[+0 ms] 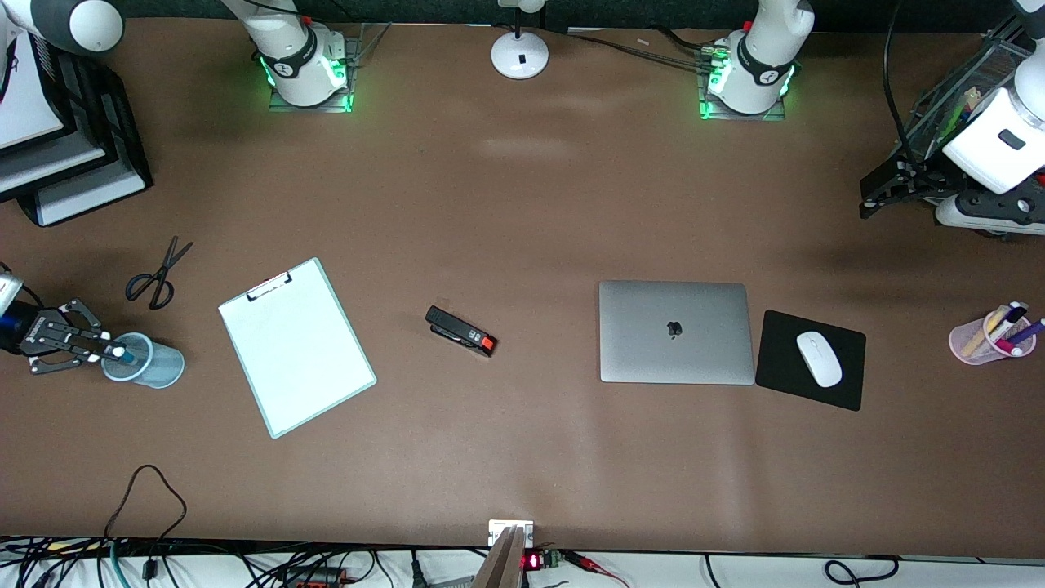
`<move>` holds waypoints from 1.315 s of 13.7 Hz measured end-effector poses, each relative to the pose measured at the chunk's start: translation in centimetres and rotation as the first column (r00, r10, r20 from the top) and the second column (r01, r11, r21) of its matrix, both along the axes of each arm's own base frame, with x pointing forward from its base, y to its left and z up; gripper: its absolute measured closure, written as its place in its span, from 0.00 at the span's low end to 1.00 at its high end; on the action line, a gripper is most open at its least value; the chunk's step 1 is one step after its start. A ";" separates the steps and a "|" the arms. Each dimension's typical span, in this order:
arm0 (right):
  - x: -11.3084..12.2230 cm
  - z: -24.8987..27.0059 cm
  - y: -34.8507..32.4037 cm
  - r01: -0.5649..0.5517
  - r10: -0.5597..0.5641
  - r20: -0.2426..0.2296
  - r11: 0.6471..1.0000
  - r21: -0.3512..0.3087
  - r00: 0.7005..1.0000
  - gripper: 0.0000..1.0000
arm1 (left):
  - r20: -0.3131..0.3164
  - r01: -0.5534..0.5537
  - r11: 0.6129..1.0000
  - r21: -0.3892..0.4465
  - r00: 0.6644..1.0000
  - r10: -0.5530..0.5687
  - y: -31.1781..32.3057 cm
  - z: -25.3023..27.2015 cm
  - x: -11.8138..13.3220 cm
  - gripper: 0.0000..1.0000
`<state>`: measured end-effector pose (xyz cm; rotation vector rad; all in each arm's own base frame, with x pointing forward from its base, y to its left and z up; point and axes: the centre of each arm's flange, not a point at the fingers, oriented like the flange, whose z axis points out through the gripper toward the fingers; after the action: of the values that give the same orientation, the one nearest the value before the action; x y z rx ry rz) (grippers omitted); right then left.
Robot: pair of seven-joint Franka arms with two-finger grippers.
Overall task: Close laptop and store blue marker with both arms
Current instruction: 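Carry the blue marker with the right gripper over the light blue cup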
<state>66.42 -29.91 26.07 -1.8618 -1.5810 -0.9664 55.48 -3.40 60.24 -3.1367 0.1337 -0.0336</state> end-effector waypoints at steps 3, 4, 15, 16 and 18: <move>0.0 -1.6 -0.3 -0.003 0.003 -0.007 1.000 0.004 1.000 0.82 | -0.004 -0.002 1.000 0.000 1.000 0.002 0.1 0.0 0.0 0.00; 0.0 -2.0 -0.3 -0.002 0.002 -0.011 1.000 0.005 1.000 0.82 | -0.005 -0.002 1.000 0.000 1.000 0.002 0.1 0.0 -0.1 0.00; -1.0 -4.8 -1.7 0.031 -0.029 -0.052 0.999 0.035 0.998 0.76 | -0.007 -0.003 1.000 0.000 1.000 0.003 0.1 -0.1 -0.1 0.00; -1.0 -4.6 -2.0 0.042 -0.040 -0.062 0.998 0.038 0.997 0.67 | -0.007 -0.002 1.000 0.000 1.000 0.002 0.1 -0.1 -0.1 0.00; -1.0 -3.4 -2.2 0.054 -0.049 -0.090 0.997 0.053 0.995 0.44 | -0.007 -0.003 1.000 0.000 1.000 0.003 0.1 -0.1 -0.1 0.00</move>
<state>65.43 -32.09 22.63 -1.8892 -1.4462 -0.9275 55.42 -3.33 60.18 -3.1369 0.1297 -0.0232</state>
